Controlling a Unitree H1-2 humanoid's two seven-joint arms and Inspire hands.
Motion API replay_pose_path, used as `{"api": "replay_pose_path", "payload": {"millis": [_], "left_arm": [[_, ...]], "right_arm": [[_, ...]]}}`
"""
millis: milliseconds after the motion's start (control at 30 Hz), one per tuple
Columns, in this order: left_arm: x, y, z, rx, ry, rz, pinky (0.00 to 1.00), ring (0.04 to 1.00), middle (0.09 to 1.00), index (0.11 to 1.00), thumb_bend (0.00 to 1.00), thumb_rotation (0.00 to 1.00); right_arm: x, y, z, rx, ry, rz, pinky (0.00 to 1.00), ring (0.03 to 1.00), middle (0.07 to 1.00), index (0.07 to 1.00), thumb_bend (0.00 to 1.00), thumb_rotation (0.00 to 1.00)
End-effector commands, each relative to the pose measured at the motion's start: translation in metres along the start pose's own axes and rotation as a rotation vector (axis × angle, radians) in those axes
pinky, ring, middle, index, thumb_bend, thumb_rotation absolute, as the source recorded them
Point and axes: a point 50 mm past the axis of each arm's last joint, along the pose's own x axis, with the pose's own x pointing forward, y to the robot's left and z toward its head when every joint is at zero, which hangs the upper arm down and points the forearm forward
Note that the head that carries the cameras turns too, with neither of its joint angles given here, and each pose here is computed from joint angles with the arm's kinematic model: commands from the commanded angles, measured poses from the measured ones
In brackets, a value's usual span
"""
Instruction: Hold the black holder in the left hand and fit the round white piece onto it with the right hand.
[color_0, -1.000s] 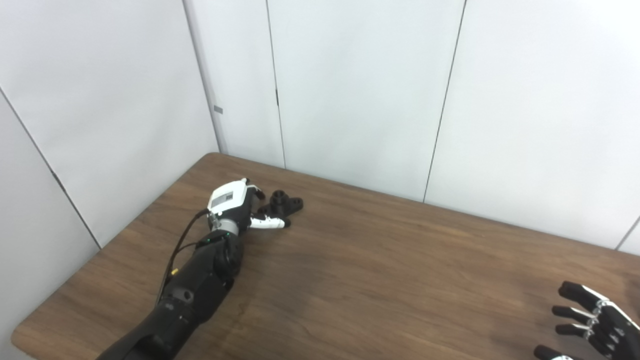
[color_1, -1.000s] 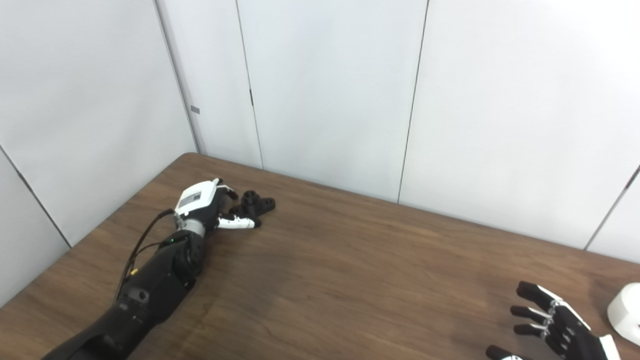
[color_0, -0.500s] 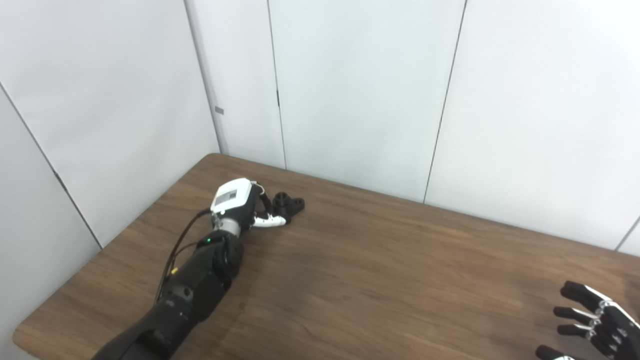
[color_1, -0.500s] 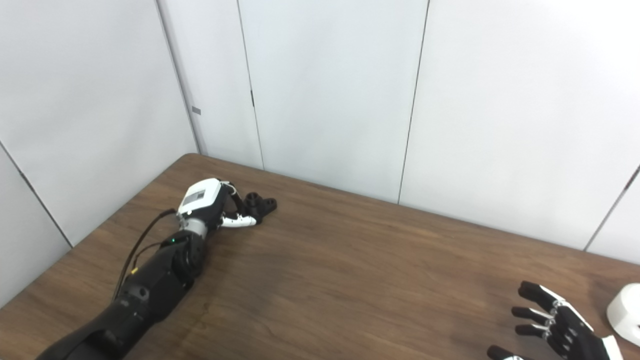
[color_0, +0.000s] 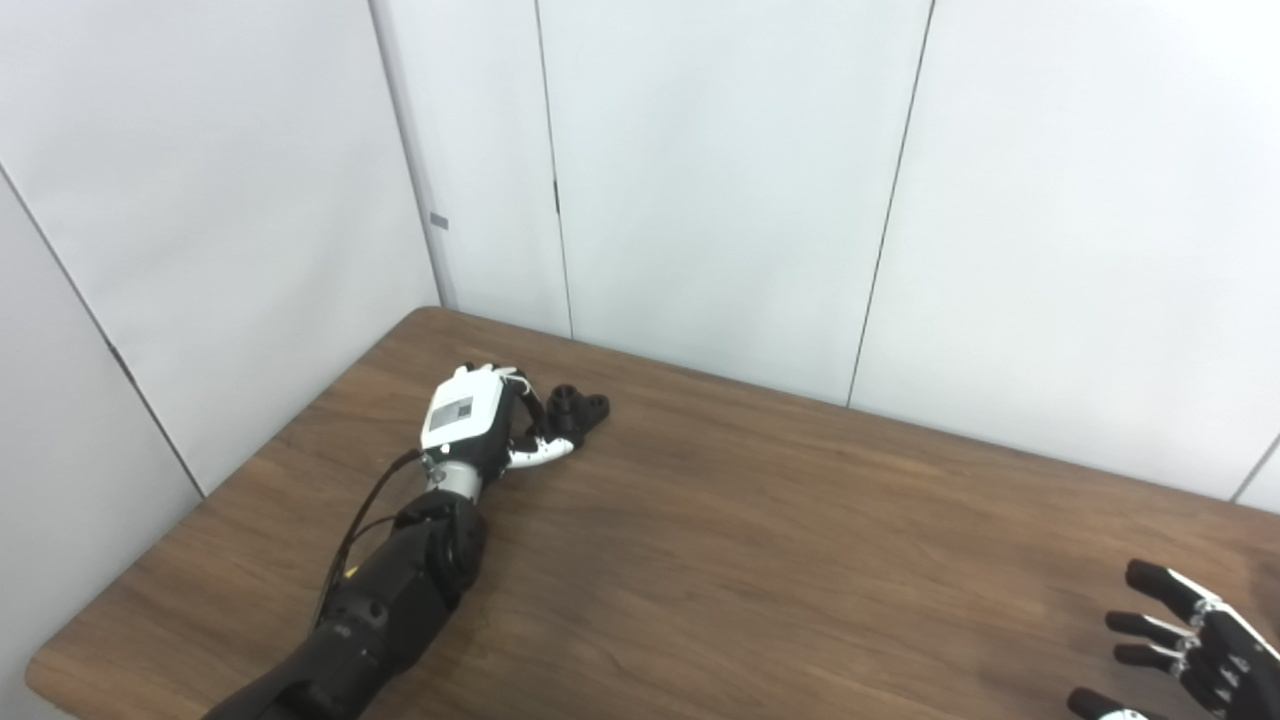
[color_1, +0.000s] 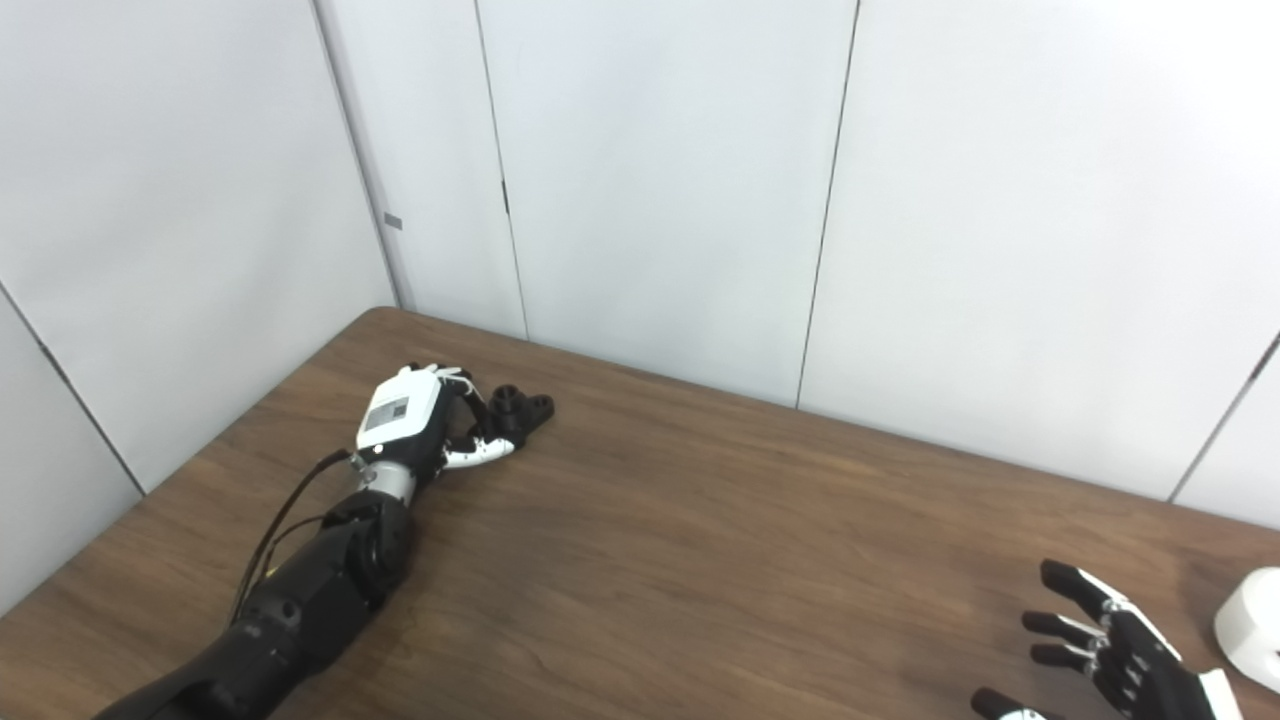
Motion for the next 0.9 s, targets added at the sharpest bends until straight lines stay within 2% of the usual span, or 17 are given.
{"api": "replay_pose_path", "payload": {"millis": [0,267,600,867], "left_arm": [[-0.029,-0.037,0.009,-0.014,-0.064,-0.135,1.00,0.945,0.874,0.485,0.52,0.06],[-0.058,-0.042,0.033,-0.110,-0.276,-0.173,1.00,0.998,0.911,0.484,0.52,0.06],[-0.101,-0.052,0.080,-0.200,-0.510,-0.260,1.00,0.989,0.903,0.483,0.52,0.06],[-0.124,-0.052,0.115,-0.269,-0.651,-0.355,1.00,0.990,0.899,0.482,0.52,0.06]], "right_arm": [[0.007,-0.001,0.020,-0.007,-0.083,-0.014,0.66,0.724,0.843,0.815,0.63,0.00],[0.010,0.004,0.025,-0.017,-0.096,-0.021,0.68,0.735,0.854,0.817,0.61,0.00],[0.010,0.006,0.028,0.025,-0.121,-0.025,0.68,0.736,0.843,0.830,0.60,0.00],[0.012,0.005,0.028,0.012,-0.150,-0.044,0.65,0.712,0.836,0.815,0.62,0.00]]}}
